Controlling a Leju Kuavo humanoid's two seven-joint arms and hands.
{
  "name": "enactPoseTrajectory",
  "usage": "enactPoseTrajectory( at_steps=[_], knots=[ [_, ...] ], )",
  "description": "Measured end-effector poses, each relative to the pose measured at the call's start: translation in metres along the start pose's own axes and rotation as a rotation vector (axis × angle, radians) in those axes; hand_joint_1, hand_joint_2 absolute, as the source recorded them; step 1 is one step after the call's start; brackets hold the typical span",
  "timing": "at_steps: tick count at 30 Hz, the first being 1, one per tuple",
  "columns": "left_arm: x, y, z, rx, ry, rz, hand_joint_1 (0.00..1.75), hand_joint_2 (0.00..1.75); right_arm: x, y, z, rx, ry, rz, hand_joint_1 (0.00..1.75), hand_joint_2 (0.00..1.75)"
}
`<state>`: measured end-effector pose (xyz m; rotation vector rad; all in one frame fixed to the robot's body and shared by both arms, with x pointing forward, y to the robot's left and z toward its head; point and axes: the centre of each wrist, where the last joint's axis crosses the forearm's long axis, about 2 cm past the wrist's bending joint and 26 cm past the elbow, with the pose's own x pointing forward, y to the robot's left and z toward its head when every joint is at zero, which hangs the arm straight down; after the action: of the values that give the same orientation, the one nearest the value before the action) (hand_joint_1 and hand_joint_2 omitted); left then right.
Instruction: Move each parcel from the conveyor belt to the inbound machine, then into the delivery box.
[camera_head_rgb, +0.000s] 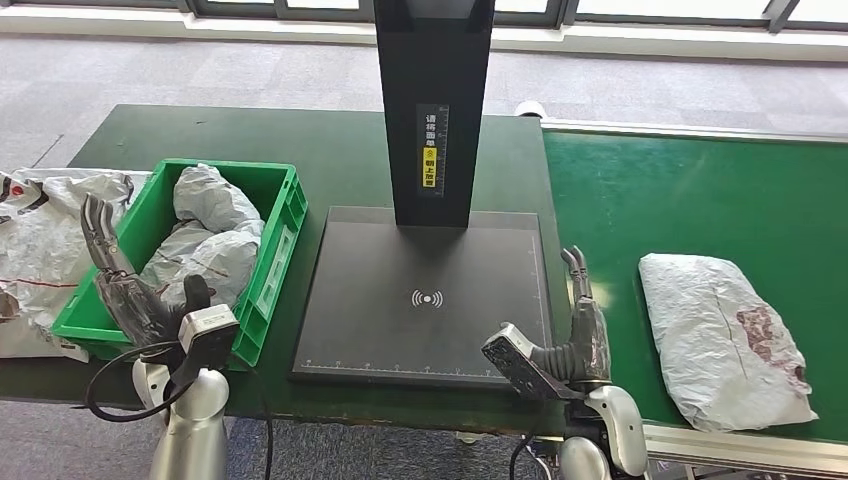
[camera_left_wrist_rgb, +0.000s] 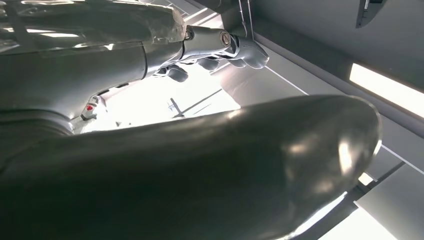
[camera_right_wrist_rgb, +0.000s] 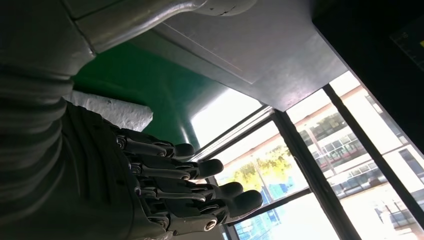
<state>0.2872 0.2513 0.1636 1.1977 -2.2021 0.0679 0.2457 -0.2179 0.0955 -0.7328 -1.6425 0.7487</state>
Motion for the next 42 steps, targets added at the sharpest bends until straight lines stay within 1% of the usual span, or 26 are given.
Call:
enactPoseTrajectory(
  at_steps=[2, 4, 6, 7, 8, 10, 15, 21, 24, 30, 33, 36, 39, 42],
  knots=[
    [0.003, 0.003, 0.003, 0.02, 0.009, 0.029, 0.0, 0.0, -0.004, 0.001, -0.002, 0.017, 0.063, 0.061, 0.0, 1.75],
    [0.012, 0.011, 0.003, 0.058, 0.0, 0.072, 0.0, 0.0, -0.02, 0.003, -0.006, 0.037, 0.216, 0.185, 0.0, 1.75],
    [0.025, 0.019, 0.001, 0.091, -0.033, 0.109, 0.0, 0.0, -0.052, 0.003, -0.007, 0.046, 0.394, 0.289, 0.0, 1.75],
    [0.03, 0.021, 0.0, 0.1, -0.046, 0.123, 0.0, 0.0, -0.07, 0.002, -0.004, 0.047, 0.462, 0.319, 0.0, 1.75],
    [0.034, 0.023, 0.0, 0.107, -0.053, 0.135, 0.0, 0.0, -0.085, 0.0, -0.001, 0.044, 0.513, 0.336, 0.0, 1.75],
    [0.039, 0.026, 0.0, 0.115, -0.056, 0.152, 0.0, 0.0, -0.106, -0.005, 0.005, 0.035, 0.573, 0.36, 0.0, 1.75],
    [0.045, 0.026, -0.002, 0.143, -0.047, 0.201, 0.0, 0.0, -0.134, -0.019, 0.013, -0.07, 0.663, 0.423, 0.0, 1.75],
    [0.045, 0.027, 0.004, 0.156, 0.005, 0.246, 0.0, 0.0, -0.163, -0.037, 0.026, -0.107, 0.769, 0.424, 0.0, 1.75],
    [0.045, 0.027, 0.006, 0.153, 0.013, 0.255, 0.0, 0.0, -0.173, -0.042, 0.034, -0.124, 0.804, 0.41, 0.0, 1.75],
    [0.045, 0.026, 0.008, 0.146, 0.019, 0.256, 0.0, 0.0, -0.184, -0.047, 0.049, -0.134, 0.863, 0.388, 0.0, 1.75],
    [0.045, 0.025, 0.009, 0.141, 0.021, 0.257, 0.0, 0.0, -0.192, -0.049, 0.058, -0.085, 0.937, 0.373, 0.0, 1.75],
    [0.046, 0.022, 0.01, 0.131, 0.024, 0.269, 0.0, 0.0, -0.202, -0.046, 0.068, 0.034, 1.022, 0.371, 0.0, 1.75],
    [0.047, 0.018, 0.012, 0.119, 0.032, 0.281, 0.0, 0.0, -0.21, -0.041, 0.077, 0.114, 1.066, 0.37, 0.0, 1.75],
    [0.048, 0.012, 0.014, 0.103, 0.04, 0.296, 0.0, 0.0, -0.215, -0.034, 0.079, 0.201, 1.097, 0.373, 0.0, 1.75]
  ],
)
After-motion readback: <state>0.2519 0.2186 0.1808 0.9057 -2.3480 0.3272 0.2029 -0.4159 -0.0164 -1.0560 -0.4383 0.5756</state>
